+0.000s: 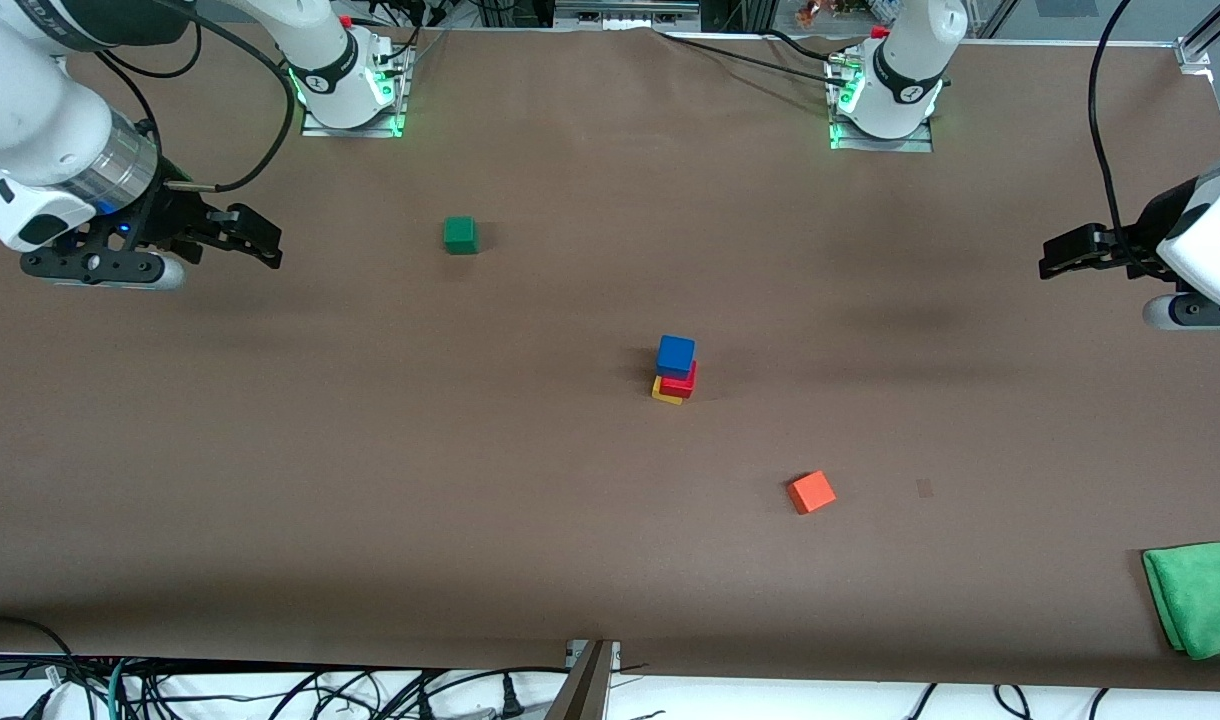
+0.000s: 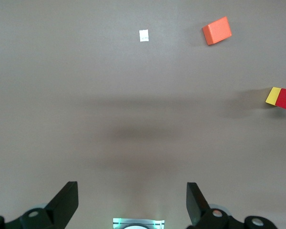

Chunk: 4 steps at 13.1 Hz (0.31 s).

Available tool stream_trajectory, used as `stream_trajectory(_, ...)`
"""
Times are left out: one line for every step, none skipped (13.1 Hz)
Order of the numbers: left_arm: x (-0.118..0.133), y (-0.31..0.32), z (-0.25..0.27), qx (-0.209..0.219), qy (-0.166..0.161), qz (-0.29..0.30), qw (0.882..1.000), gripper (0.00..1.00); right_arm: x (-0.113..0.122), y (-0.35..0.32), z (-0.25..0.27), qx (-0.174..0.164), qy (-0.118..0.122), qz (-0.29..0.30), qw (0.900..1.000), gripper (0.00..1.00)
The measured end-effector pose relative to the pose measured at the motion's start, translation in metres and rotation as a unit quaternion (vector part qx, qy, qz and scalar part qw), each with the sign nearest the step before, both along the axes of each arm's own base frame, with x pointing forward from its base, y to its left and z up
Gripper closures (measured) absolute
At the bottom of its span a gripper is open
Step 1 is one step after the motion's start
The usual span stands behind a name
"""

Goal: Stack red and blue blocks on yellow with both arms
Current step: 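Open the right gripper and lift it away from the stack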

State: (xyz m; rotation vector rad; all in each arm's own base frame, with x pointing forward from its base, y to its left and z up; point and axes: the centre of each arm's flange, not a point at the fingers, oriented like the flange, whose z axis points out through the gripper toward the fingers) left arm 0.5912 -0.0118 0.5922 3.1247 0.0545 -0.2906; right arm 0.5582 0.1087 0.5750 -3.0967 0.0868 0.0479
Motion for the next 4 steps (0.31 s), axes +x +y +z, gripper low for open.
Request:
stream_trajectory(0.0, 0.0001, 0.0, 0.0, 0.0, 0.0, 1.0, 0.0, -0.0002, -0.0038, 0.002, 0.002, -0.002, 0.004, 1.0, 0.0)
stream_trajectory(0.0, 0.0002, 0.0, 0.0, 0.0, 0.0, 1.0, 0.0, -0.0017, -0.0066, 0.0046, 0.002, -0.002, 0.005, 1.0, 0.0)
stream_trajectory(0.0, 0.0004, 0.0, 0.0, 0.0, 0.0, 1.0, 0.0, -0.0049, -0.0078, 0.007, 0.001, 0.004, 0.006, 1.0, 0.0)
stream_trajectory(0.0, 0.0003, 0.0, 0.0, 0.0, 0.0, 1.0, 0.0, -0.0079, -0.008, 0.0098, 0.001, 0.008, 0.006, 1.0, 0.0)
